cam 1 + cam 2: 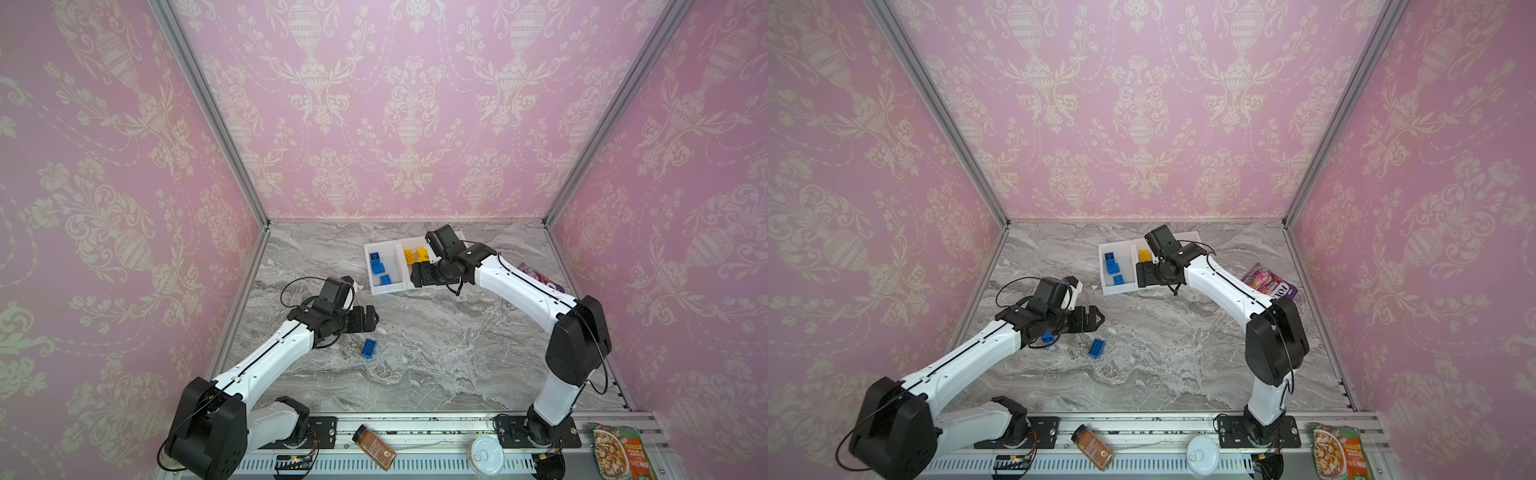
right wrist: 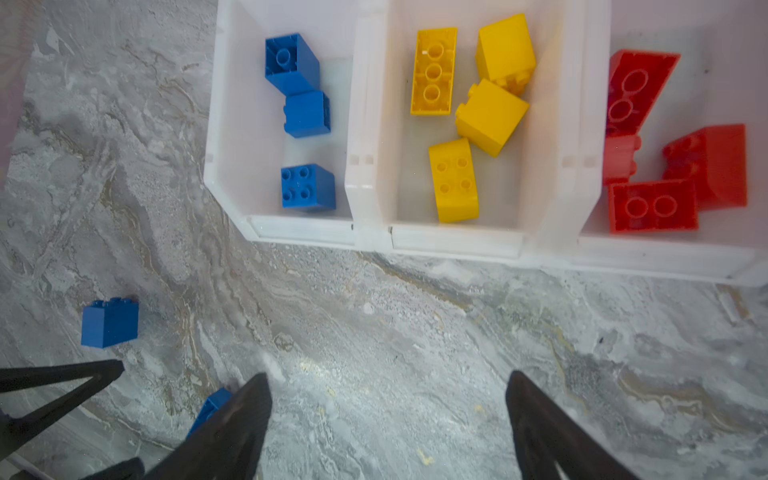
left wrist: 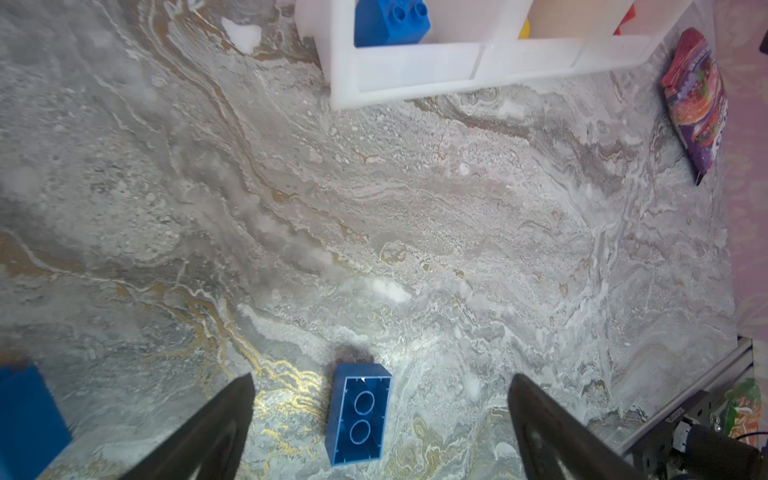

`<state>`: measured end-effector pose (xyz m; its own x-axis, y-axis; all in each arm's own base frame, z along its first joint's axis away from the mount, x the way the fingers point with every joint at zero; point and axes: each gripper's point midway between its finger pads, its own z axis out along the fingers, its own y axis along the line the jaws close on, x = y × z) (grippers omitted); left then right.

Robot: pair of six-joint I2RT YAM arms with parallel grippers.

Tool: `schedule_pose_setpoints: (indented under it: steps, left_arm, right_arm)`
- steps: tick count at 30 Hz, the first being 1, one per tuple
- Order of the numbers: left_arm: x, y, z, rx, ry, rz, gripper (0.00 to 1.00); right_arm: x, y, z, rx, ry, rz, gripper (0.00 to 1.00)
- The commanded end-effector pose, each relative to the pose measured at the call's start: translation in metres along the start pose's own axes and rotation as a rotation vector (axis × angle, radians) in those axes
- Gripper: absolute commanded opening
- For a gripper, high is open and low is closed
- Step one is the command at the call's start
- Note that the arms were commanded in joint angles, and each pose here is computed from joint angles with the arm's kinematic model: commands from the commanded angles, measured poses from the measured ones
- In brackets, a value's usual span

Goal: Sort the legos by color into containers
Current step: 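Lower the left gripper onto a blue brick while the right draws back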

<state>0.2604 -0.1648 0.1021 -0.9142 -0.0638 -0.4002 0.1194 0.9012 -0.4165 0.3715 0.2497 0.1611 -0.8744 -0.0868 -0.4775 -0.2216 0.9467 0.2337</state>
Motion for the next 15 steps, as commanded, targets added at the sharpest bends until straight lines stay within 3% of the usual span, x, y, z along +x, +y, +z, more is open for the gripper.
schedule_pose_setpoints:
  steps: [1, 8, 15]
  left_arm:
    - [0.018, -0.011, 0.004, -0.004, 0.092, 0.087, 0.97]
    - [0.044, -0.016, 0.014, -0.079, 0.195, 0.213, 0.94]
    - [0.061, 0.009, 0.021, -0.339, 0.364, 0.334, 0.84]
  right_arm:
    - [0.027, 0.008, -0.012, -0.065, 0.033, 0.024, 0.93]
    - [0.083, -0.001, -0.03, -0.082, 0.088, 0.066, 0.98]
    - [0.12, -0.022, -0.041, -0.046, 0.116, 0.108, 1.0]
